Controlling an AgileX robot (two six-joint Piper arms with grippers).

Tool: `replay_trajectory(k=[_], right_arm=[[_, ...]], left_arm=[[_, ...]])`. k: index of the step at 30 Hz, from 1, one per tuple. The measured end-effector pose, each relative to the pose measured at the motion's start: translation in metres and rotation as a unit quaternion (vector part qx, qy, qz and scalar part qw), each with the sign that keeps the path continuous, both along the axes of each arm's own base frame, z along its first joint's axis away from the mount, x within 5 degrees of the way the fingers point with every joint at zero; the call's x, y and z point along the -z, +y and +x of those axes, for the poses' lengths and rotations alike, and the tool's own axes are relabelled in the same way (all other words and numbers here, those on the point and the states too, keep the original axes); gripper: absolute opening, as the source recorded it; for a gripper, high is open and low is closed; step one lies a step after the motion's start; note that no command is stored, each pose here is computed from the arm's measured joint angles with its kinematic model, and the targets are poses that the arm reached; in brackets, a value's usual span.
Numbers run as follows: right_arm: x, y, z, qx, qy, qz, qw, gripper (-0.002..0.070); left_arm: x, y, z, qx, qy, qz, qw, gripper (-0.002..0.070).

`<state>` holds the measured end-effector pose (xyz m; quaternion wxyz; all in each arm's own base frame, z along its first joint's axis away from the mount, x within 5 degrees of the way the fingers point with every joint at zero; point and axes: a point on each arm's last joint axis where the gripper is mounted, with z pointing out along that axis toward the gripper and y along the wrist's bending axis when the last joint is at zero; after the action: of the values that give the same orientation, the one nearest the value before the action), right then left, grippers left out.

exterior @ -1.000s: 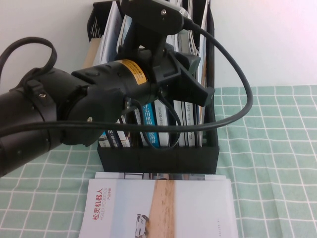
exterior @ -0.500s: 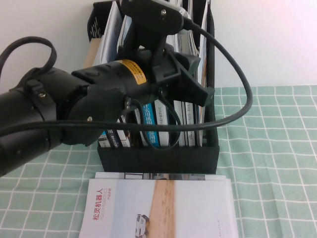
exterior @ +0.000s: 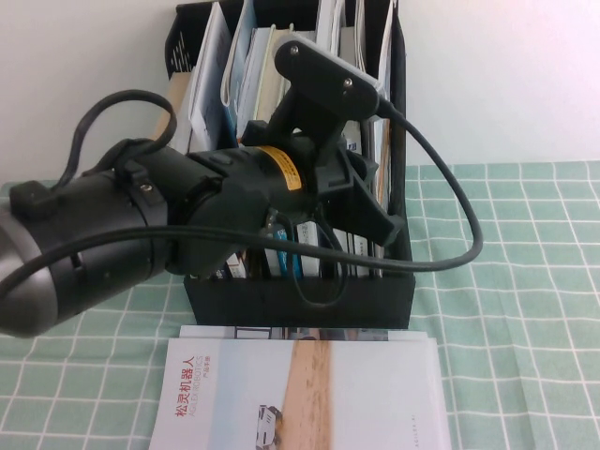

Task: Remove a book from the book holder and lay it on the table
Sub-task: Hold the bookshelf

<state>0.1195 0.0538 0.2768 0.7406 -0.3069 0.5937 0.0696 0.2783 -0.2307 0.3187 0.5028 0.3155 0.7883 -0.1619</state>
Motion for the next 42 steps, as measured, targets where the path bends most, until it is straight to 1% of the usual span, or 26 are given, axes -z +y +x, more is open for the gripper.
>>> replay_trajectory(k=[2, 8, 19, 25, 28, 33, 34, 37, 42], right_arm=[[0.003, 0.003, 0.003, -0.014, 0.007, 0.0, 1.0, -0.0002], [0.014, 0.008, 0.016, -0.037, 0.041, 0.001, 0.998, -0.0001], [0.039, 0.018, 0.044, -0.079, 0.099, 0.001, 0.992, -0.0001], [0.036, 0.025, 0.07, -0.108, 0.101, 0.01, 0.989, 0.0001], [0.034, 0.027, 0.084, -0.113, 0.102, 0.012, 0.988, 0.0051], [0.031, 0.044, 0.104, -0.144, 0.105, 0.009, 0.984, 0.0251], [0.03, 0.049, 0.107, -0.151, 0.105, 0.01, 0.983, 0.0272], [0.033, 0.067, 0.118, -0.158, 0.116, 0.008, 0.981, 0.0307], [0.05, 0.095, 0.132, -0.135, 0.13, -0.011, 0.982, 0.032]], left_arm=[[0.004, -0.002, 0.003, 0.001, -0.001, 0.003, 1.0, -0.0002], [0.003, -0.006, 0.007, 0.002, -0.028, -0.016, 0.999, -0.0003], [0.007, -0.004, 0.012, -0.003, -0.027, -0.015, 1.0, -0.0002], [0.007, 0.001, 0.016, -0.015, -0.025, -0.019, 0.999, -0.0003], [0.007, 0.001, 0.017, -0.015, -0.024, -0.019, 0.999, -0.0003], [0.01, 0.0, 0.019, -0.016, -0.026, -0.022, 0.999, -0.0003], [0.01, -0.001, 0.019, -0.016, -0.026, -0.022, 0.999, -0.0003], [0.013, -0.002, 0.021, -0.016, -0.027, -0.023, 0.999, -0.0003], [0.014, -0.004, 0.024, -0.018, -0.031, -0.031, 0.999, -0.0003]])
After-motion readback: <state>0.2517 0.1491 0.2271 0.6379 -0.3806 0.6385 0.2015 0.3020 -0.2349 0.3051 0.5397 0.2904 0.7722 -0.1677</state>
